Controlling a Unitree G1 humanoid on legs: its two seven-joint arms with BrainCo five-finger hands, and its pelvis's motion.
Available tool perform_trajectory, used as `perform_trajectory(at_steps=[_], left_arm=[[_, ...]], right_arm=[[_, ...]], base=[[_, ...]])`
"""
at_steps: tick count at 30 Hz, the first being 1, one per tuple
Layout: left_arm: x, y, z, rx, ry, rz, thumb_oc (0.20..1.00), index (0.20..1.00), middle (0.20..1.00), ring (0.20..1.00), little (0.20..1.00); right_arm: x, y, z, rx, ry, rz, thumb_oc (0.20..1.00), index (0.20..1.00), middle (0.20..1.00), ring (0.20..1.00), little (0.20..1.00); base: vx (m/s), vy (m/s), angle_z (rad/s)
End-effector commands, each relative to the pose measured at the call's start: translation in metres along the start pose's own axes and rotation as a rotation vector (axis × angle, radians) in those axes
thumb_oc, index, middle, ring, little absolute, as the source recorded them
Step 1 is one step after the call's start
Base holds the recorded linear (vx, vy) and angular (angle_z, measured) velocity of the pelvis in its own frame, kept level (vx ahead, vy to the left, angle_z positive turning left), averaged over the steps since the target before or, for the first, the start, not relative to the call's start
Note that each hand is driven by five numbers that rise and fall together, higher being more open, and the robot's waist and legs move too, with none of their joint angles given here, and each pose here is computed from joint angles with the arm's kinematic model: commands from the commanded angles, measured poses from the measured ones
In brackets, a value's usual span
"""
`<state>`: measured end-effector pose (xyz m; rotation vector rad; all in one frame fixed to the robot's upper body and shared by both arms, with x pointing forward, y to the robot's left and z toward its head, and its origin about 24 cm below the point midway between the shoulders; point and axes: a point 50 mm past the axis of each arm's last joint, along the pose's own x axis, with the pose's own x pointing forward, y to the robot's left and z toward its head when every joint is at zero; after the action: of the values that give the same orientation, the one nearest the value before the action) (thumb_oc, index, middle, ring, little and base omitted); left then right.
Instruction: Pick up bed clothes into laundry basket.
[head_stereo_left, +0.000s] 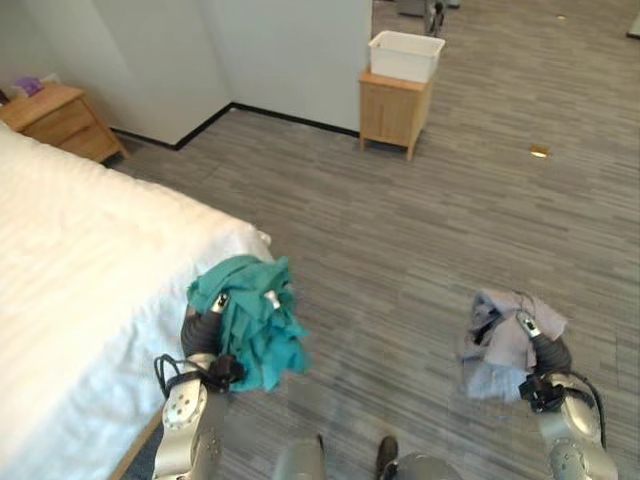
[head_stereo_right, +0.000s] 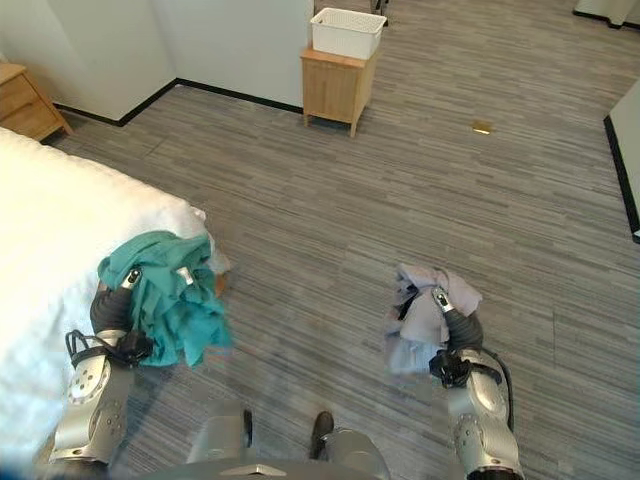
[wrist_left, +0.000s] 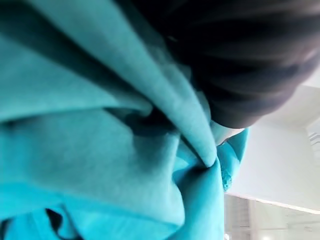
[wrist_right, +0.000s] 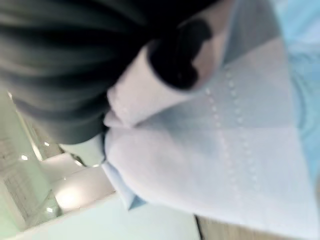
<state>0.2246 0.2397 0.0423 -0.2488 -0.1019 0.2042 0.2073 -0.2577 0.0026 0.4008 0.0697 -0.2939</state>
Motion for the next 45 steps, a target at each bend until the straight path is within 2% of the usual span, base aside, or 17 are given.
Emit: perform_trajectory(at_steps=[1,14,19,27,32,39,45], left_arm=[[0.01,-0.003,0.03,0.019,-0.136,-0.074,0.2,0.2,0.2,0.2,0.2],[0.007,-0.003,0.023,0.071,-0.104,-0.081,0.2,0.2,0.2,0.2,0.2],[0.009,-0.012,0.021,0.079,-0.077,-0.123,0.2,0.2,0.2,0.2,0.2],[0.01,-0.009,0.019,0.102,-0.069,-0.137,0.2,0.2,0.2,0.2,0.2],[0.009,-0.009,0.018,0.123,-0.066,-0.142,0.2,0.2,0.2,0.2,0.2],[0.014,-0.018,0.01,0.029,-0.034,-0.136,0.2,0.2,0.2,0.2,0.2],[0.007,-0.019,-0.002,0.019,0.012,-0.154,0.2,0.2,0.2,0.2,0.2]], right_arm=[[0.009,0.015,0.038,-0.022,-0.172,0.102,0.2,0.2,0.2,0.2,0.2],[0.01,0.036,0.021,-0.058,-0.112,0.196,0.2,0.2,0.2,0.2,0.2],[0.01,0.058,0.003,-0.044,-0.049,0.263,0.2,0.2,0.2,0.2,0.2],[-0.001,0.037,-0.006,-0.049,0.0,0.196,0.2,0.2,0.2,0.2,0.2],[-0.001,0.036,-0.005,-0.067,0.009,0.22,0.2,0.2,0.2,0.2,0.2],[0.006,0.021,0.013,-0.059,-0.041,0.147,0.2,0.2,0.2,0.2,0.2],[0.015,0.023,0.035,-0.092,-0.15,0.141,0.2,0.2,0.2,0.2,0.2]], base=[[0.52,0.089,-0.42],[0.56,0.069,-0.37],[0.56,0.251,-0.36],[0.71,-0.139,0.87],[0.64,-0.246,0.91],[0.57,-0.387,-0.19],[0.62,0.003,-0.39]])
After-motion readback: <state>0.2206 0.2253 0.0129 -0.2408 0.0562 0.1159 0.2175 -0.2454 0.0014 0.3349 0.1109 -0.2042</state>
